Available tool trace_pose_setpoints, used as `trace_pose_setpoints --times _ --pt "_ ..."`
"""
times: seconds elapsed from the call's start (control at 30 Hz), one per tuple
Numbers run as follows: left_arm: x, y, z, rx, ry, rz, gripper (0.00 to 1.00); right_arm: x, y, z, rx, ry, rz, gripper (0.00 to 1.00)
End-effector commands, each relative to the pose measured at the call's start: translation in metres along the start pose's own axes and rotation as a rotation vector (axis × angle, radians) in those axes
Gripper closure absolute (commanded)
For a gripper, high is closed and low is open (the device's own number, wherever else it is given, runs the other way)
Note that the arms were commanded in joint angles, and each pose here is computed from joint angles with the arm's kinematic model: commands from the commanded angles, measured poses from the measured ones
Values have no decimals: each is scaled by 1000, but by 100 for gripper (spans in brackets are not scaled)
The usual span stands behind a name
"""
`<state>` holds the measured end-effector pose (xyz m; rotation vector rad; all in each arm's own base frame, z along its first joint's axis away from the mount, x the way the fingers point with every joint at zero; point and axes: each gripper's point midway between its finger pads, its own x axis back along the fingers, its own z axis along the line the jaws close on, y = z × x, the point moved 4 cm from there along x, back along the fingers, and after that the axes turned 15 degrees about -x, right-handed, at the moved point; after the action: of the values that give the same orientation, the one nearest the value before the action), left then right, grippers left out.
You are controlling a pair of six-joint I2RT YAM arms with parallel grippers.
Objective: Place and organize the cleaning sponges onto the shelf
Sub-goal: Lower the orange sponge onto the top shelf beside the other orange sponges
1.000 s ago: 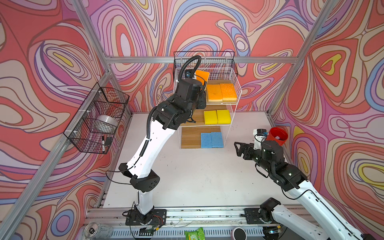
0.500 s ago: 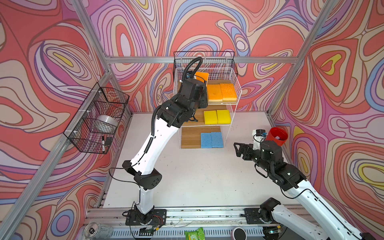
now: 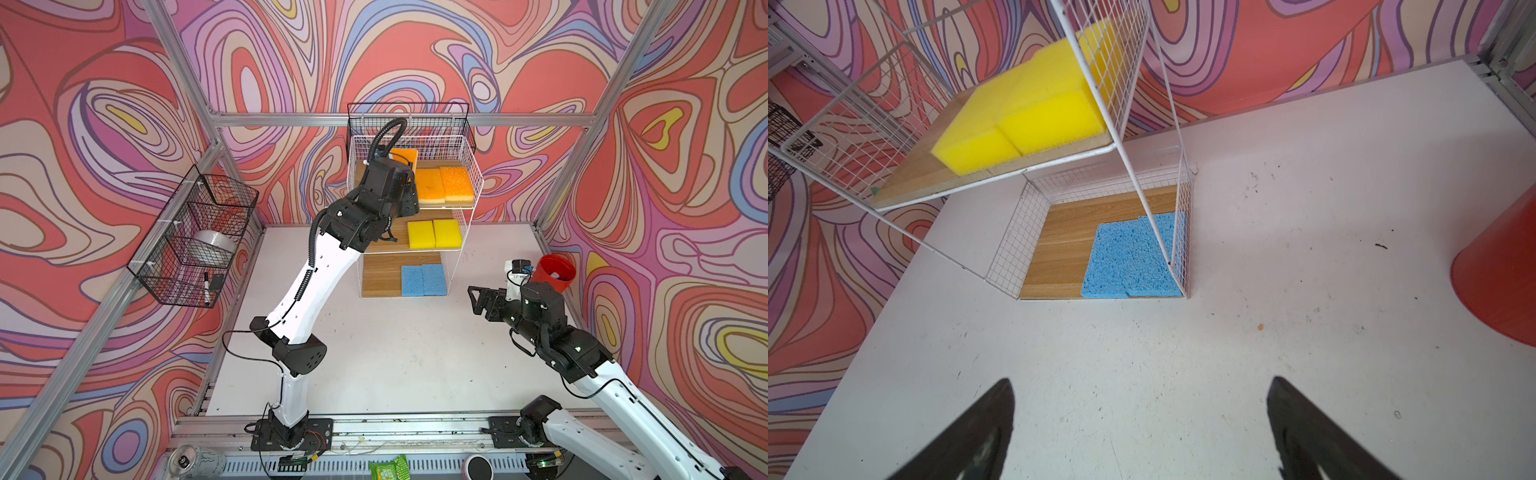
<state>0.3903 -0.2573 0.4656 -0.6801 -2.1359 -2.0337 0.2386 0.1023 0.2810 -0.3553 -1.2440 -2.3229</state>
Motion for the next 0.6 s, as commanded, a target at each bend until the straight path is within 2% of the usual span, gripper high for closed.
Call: trace_pose_setpoints --times 0.0,0.2,0.47,0.57 --pt "-8 -4 1 18 7 14 20 0 -3 -5 10 -10 -1 2" --pt "-4 0 3 18 13 -2 16 0 -3 -5 11 -10 1 2" --pt "-5 -1 10 17 27 2 18 1 -2 -4 12 -8 2 2" --pt "-8 -3 13 30 -10 15 18 1 -3 -5 11 -8 3 2"
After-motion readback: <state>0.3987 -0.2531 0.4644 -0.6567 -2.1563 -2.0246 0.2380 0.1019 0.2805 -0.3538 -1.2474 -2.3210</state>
